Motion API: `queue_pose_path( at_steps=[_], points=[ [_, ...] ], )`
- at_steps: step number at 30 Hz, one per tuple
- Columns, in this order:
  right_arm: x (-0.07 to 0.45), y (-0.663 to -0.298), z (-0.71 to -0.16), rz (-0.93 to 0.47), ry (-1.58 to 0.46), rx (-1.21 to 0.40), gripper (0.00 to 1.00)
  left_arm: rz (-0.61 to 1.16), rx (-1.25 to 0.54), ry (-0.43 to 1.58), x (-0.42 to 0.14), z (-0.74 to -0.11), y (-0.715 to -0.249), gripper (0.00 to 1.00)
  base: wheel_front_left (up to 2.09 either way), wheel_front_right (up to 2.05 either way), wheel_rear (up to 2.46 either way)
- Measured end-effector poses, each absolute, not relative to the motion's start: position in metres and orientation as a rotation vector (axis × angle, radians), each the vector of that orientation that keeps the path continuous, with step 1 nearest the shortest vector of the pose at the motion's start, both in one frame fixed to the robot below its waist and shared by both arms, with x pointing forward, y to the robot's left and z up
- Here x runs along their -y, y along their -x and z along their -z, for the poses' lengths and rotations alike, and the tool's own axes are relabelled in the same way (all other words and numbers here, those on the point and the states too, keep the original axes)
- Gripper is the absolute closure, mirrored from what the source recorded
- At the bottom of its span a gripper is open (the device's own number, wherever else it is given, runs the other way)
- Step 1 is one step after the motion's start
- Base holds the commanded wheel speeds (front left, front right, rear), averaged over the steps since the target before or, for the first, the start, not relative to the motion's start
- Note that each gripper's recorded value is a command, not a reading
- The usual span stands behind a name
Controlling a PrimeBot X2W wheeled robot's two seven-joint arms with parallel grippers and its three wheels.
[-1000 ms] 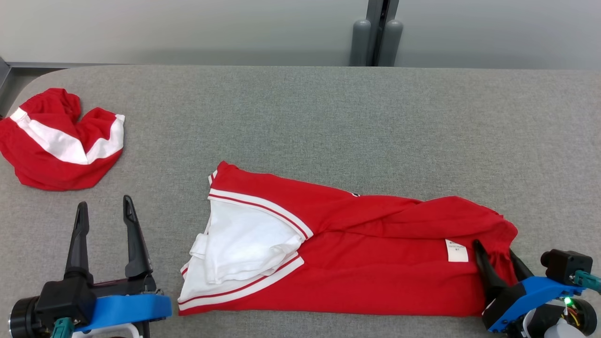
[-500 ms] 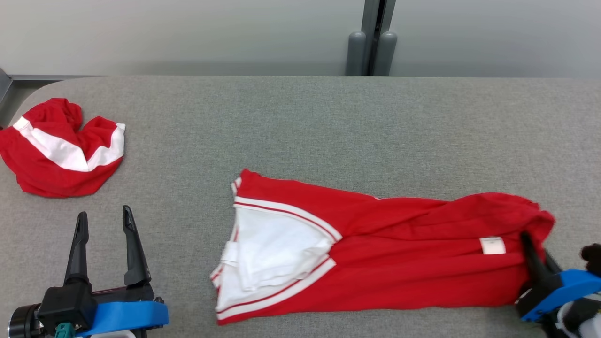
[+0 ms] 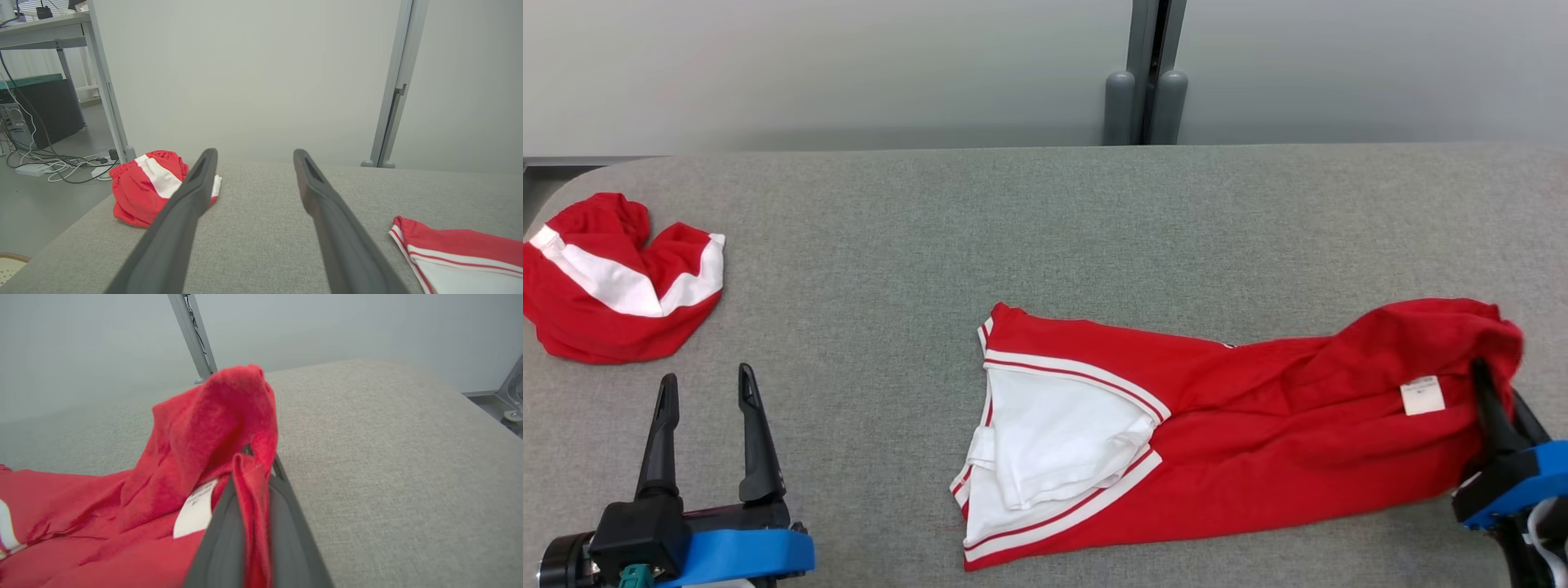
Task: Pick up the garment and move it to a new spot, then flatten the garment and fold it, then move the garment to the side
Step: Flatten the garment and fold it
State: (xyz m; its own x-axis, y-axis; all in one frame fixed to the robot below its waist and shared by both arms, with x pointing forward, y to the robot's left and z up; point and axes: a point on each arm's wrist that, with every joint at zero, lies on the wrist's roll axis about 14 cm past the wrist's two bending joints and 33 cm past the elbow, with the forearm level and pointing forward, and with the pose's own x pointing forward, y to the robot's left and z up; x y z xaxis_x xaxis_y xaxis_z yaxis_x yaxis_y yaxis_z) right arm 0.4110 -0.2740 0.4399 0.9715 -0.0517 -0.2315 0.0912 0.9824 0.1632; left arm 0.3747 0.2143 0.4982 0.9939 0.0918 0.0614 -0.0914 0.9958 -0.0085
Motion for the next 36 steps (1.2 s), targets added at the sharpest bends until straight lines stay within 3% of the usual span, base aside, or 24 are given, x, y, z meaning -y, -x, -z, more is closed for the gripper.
queue_pose_path(
  at_steps=[13, 36],
  points=[
    [0.181, -0.428, -0.49, -0.172, -0.169, -0.08, 1.0, -0.087, 0.056, 0.005, -0.212, -0.497, -0.374, 0.0, 0.0, 0.0, 0.0],
    [-0.007, -0.438, -0.484, -0.615, -0.236, -0.14, 1.0, -0.099, 0.039, 0.019, -0.214, -0.491, -0.378, 0.0, 0.0, 0.0, 0.0]
  ],
)
